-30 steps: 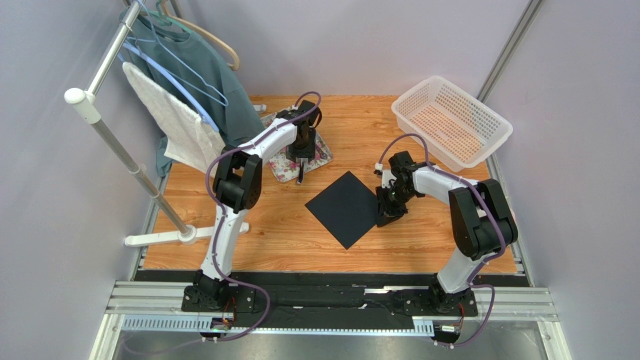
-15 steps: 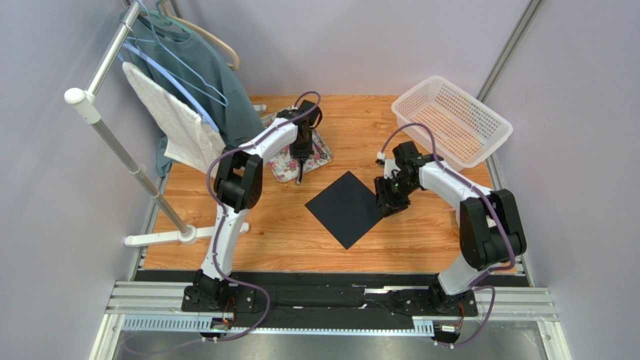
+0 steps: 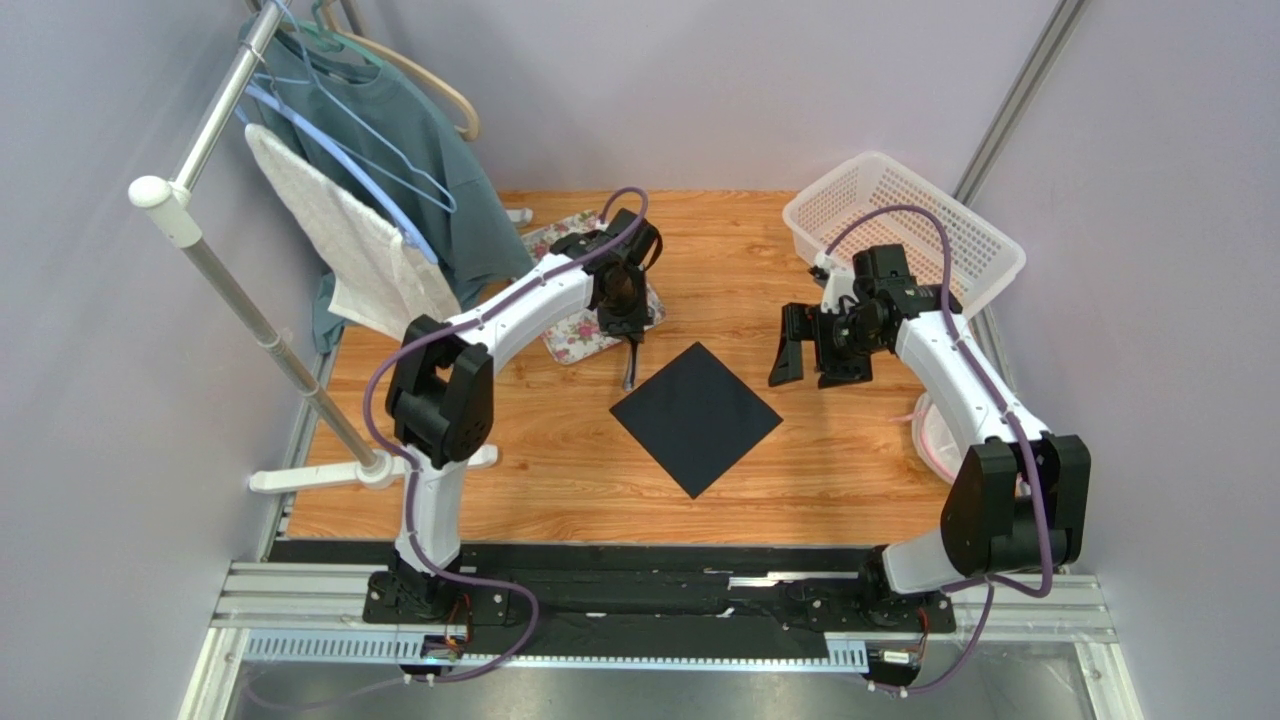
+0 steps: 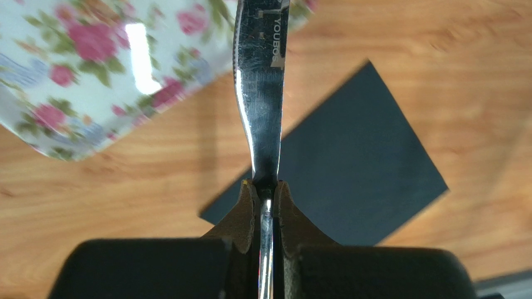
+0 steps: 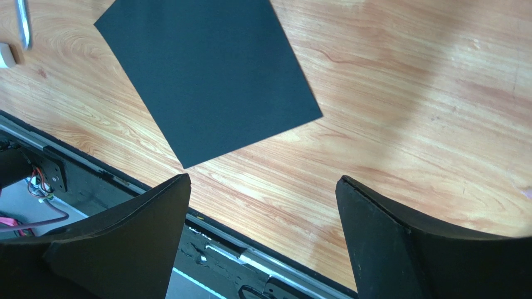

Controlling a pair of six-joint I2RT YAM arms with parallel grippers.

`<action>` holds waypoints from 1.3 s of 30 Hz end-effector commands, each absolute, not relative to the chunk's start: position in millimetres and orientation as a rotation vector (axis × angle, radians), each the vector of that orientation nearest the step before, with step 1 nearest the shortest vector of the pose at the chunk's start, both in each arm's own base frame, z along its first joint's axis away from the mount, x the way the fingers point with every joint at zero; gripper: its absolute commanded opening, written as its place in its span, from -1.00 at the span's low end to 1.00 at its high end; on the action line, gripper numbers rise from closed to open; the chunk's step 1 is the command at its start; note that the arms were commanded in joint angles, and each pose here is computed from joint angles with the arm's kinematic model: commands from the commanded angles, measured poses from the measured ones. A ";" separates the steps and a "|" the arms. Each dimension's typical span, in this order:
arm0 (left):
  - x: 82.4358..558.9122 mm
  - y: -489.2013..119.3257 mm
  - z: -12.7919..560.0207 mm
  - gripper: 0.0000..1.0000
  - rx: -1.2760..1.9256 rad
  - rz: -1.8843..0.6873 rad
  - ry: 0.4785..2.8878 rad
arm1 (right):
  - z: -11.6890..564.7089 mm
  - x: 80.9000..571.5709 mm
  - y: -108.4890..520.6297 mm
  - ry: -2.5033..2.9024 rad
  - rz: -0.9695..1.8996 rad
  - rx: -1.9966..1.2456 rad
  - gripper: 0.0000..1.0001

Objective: Place the utensils on the paper napkin and roll it up

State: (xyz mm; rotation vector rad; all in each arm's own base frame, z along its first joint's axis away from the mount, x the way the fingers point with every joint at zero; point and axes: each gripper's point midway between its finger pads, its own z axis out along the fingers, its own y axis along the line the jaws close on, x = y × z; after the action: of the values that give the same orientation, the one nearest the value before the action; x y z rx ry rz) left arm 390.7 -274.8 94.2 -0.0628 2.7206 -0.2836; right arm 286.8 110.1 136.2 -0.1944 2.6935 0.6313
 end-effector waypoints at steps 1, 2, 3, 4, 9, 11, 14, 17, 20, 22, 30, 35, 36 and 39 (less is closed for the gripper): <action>366.8 -321.3 127.8 -1.00 -0.075 -0.574 2.672 | 156.0 291.1 107.3 2.649 0.651 -0.181 0.82; 362.9 -327.4 126.7 -1.00 -0.041 -0.589 2.680 | 156.4 292.2 105.4 2.647 0.647 -0.171 0.82; 362.0 -333.1 130.8 -1.00 -0.025 -0.599 2.677 | 156.6 292.5 105.4 2.646 0.647 -0.171 0.82; 356.6 -340.5 126.5 -1.00 -0.002 -0.588 2.690 | 156.9 293.7 105.4 2.645 0.648 -0.160 0.82; 347.0 -350.2 122.3 -1.00 0.043 -0.522 2.660 | 158.3 295.9 106.7 2.627 0.659 -0.151 0.82; 337.8 -357.2 127.1 -1.00 0.069 -0.458 2.625 | 158.5 297.1 106.8 2.618 0.658 -0.147 0.82; 333.4 -361.1 133.5 -1.00 0.033 -0.443 2.577 | 159.6 298.2 106.4 2.610 0.660 -0.144 0.82; 325.4 -374.5 122.1 -1.00 0.056 -0.570 2.576 | 161.3 298.1 106.0 2.604 0.659 -0.142 0.82; 327.8 -375.7 117.4 -1.00 0.109 -0.573 2.558 | 162.2 297.6 106.5 2.598 0.663 -0.145 0.82; 333.9 -378.1 119.0 -1.00 0.122 -0.551 2.540 | 159.8 297.4 106.1 2.598 0.663 -0.139 0.82; 338.7 -384.4 105.7 -1.00 0.008 -0.388 2.591 | 158.0 297.6 104.2 2.593 0.667 -0.122 0.82; 329.3 -388.7 90.8 -1.00 -0.020 -0.432 2.643 | 159.6 296.9 103.1 2.586 0.672 -0.113 0.83; 330.8 -387.8 88.7 -1.00 -0.057 -0.427 2.649 | 158.4 297.0 103.2 2.589 0.672 -0.112 0.83; 342.4 -383.9 89.6 -1.00 -0.045 -0.339 2.624 | 158.7 296.6 104.6 2.588 0.685 -0.114 0.83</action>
State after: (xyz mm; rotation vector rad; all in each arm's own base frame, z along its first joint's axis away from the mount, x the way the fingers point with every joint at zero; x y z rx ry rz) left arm 332.6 -382.9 84.5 0.0019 2.6453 -0.3855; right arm 291.7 101.5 146.6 -0.1155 2.6541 0.6564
